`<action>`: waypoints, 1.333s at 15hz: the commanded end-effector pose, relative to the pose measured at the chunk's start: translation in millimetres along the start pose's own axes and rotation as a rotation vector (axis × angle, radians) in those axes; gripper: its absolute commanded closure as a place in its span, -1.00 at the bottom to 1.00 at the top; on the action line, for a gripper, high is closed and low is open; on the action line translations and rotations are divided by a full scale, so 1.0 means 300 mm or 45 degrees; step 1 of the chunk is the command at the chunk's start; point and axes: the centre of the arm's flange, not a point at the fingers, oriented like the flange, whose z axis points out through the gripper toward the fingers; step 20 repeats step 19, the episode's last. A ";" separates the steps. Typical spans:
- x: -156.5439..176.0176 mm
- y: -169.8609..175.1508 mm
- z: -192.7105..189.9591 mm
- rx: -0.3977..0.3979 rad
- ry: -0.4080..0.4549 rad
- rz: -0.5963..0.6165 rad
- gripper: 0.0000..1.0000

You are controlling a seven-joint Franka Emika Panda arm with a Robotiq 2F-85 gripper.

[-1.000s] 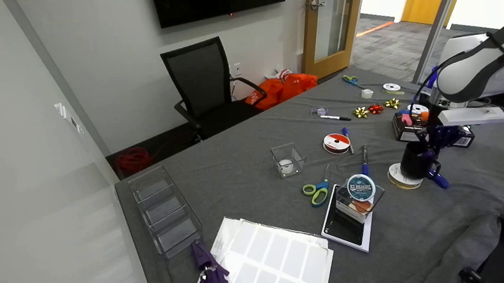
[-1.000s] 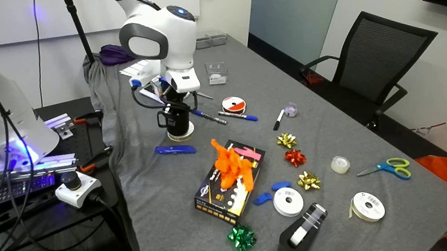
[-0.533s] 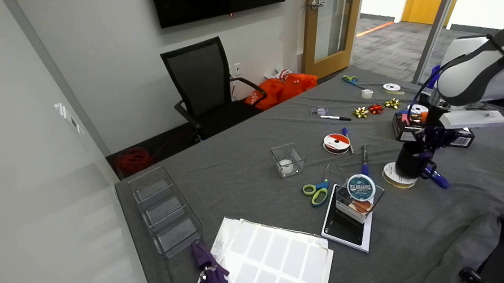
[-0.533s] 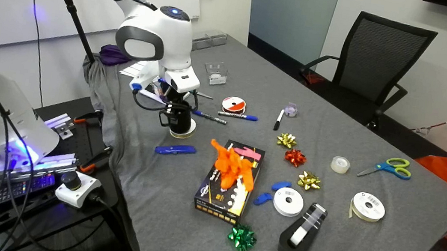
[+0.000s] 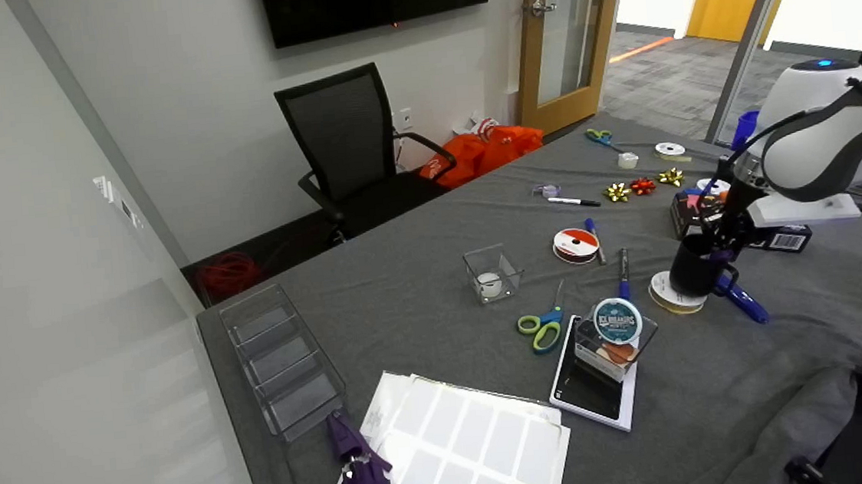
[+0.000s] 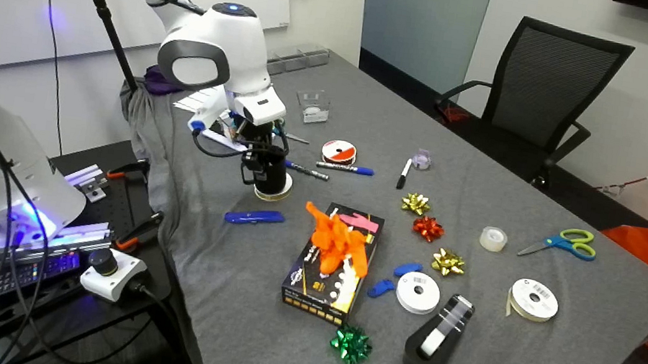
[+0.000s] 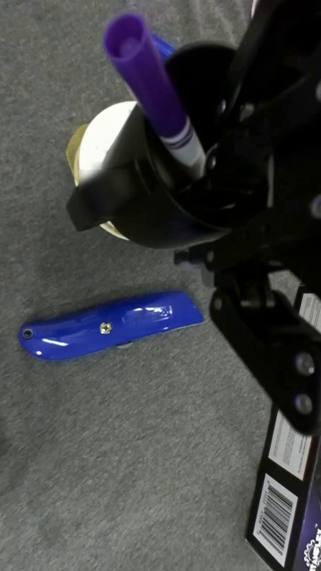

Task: Put the black mug on top of the white disc.

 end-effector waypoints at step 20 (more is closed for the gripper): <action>-0.067 -0.029 -0.403 -0.083 0.003 0.010 -1.00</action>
